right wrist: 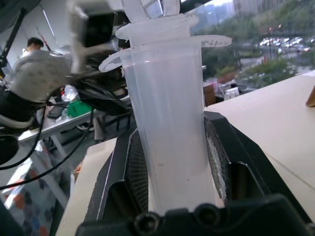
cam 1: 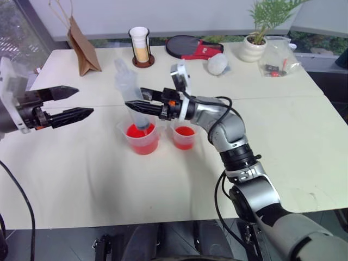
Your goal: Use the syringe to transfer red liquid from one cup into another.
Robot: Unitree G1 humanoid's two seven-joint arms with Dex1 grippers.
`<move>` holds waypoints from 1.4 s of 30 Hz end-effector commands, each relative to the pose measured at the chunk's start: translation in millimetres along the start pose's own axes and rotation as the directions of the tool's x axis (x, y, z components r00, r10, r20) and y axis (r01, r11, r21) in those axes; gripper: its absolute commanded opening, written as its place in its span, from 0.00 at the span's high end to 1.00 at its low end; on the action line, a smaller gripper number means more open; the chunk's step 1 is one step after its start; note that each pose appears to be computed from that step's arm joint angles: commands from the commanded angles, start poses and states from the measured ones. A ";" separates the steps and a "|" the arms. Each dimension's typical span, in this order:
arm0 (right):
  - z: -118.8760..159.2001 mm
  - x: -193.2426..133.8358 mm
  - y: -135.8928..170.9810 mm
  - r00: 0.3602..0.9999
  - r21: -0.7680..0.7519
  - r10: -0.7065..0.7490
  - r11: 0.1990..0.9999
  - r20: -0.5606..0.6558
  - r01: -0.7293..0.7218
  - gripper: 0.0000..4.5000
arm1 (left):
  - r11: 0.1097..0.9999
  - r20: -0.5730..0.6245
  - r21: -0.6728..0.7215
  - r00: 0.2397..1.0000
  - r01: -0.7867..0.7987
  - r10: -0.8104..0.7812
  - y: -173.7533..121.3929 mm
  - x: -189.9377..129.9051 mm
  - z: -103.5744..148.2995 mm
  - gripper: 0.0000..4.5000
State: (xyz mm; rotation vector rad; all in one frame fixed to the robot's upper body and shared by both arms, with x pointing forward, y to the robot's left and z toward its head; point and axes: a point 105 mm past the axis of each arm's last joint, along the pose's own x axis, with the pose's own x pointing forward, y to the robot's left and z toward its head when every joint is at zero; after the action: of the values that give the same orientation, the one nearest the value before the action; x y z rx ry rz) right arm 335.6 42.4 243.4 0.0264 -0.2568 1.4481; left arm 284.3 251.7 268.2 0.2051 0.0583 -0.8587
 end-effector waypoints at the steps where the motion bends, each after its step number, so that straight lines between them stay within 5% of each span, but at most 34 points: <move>1: 3.5 10.5 -2.0 1.000 -0.077 0.008 0.997 0.025 -0.006 0.71 | 0.998 0.037 0.069 0.999 -0.003 0.000 -4.1 -3.6 22.5 0.00; 12: -23.6 10.3 -10.5 0.999 -0.089 -0.030 0.996 -0.016 0.029 0.71 | 0.992 0.110 0.122 0.994 0.010 -0.024 16.0 28.8 37.2 0.00; 28: -27.9 11.4 -8.7 0.998 -0.092 -0.054 0.994 -0.014 0.052 0.71 | 0.980 0.157 0.160 0.977 0.121 -0.147 20.4 87.9 35.7 0.00; 31: -28.6 10.9 -9.3 0.998 -0.090 -0.062 0.994 -0.014 0.060 0.71 | 0.977 0.166 0.160 0.972 0.139 -0.165 18.4 90.1 36.0 0.18; 38: -30.9 12.4 -5.9 0.998 -0.088 -0.057 0.995 -0.016 0.055 0.71 | 0.971 0.210 0.139 0.952 0.196 -0.222 8.1 87.4 46.6 0.98; 42: -35.9 13.7 -1.0 0.999 -0.079 -0.040 0.996 -0.026 0.038 0.71 | 0.973 0.244 0.144 0.946 0.180 -0.211 9.3 83.1 59.5 0.99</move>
State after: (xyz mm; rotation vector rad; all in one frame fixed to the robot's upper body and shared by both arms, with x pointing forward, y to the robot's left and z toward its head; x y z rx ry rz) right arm 358.0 50.5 201.0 -0.0290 -0.2315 1.3328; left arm 350.5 179.2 282.3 0.1761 -0.1058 -1.1107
